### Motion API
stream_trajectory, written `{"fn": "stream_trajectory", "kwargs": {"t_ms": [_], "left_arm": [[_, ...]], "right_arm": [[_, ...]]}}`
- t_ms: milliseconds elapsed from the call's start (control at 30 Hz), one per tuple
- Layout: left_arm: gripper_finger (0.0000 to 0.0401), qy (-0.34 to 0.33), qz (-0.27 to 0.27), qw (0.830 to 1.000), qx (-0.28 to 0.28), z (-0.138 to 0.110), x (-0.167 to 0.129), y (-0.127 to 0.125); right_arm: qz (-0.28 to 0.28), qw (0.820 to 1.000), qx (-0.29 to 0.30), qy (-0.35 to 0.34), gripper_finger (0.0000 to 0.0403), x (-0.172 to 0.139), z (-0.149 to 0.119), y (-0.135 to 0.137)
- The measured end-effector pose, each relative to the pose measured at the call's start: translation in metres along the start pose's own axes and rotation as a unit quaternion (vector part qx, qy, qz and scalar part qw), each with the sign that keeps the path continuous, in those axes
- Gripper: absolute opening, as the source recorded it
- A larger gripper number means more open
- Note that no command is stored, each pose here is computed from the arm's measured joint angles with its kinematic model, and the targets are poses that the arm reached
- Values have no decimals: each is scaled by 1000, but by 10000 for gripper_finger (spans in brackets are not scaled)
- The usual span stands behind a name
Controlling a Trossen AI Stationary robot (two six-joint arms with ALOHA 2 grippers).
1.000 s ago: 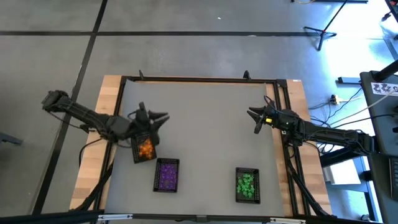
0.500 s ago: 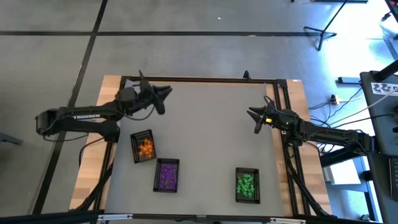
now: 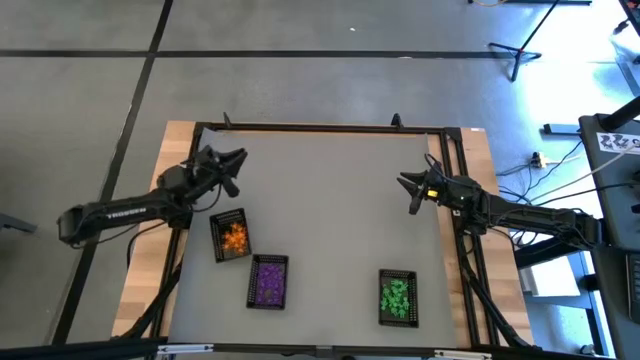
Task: Sort Halloween decoration
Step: Return to Home Position
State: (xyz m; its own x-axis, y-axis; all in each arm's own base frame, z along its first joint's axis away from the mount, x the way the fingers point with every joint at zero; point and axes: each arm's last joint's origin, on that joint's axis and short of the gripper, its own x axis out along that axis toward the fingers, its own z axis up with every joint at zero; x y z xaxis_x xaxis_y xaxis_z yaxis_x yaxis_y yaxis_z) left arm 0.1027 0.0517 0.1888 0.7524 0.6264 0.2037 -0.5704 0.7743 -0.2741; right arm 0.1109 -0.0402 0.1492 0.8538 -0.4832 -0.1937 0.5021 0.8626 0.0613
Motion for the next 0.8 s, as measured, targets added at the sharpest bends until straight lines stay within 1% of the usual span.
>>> {"fn": "stream_trajectory", "kwargs": {"t_ms": [100,200,300,467,800], "left_arm": [[75,28,45,999,5,-4,-6,5],[75,64,91,994,10,-13,-11,11],[75,112,118,986,25,-22,-15,15],[75,132,99,983,79,-24,-14,14],[75,131,99,983,84,-24,-14,14]], "right_arm": [[0,1000,0,0,99,0,0,0],[0,1000,0,0,99,0,0,0],[0,1000,0,0,99,0,0,0],[0,1000,0,1,99,0,0,0],[0,1000,0,0,99,0,0,0]]}}
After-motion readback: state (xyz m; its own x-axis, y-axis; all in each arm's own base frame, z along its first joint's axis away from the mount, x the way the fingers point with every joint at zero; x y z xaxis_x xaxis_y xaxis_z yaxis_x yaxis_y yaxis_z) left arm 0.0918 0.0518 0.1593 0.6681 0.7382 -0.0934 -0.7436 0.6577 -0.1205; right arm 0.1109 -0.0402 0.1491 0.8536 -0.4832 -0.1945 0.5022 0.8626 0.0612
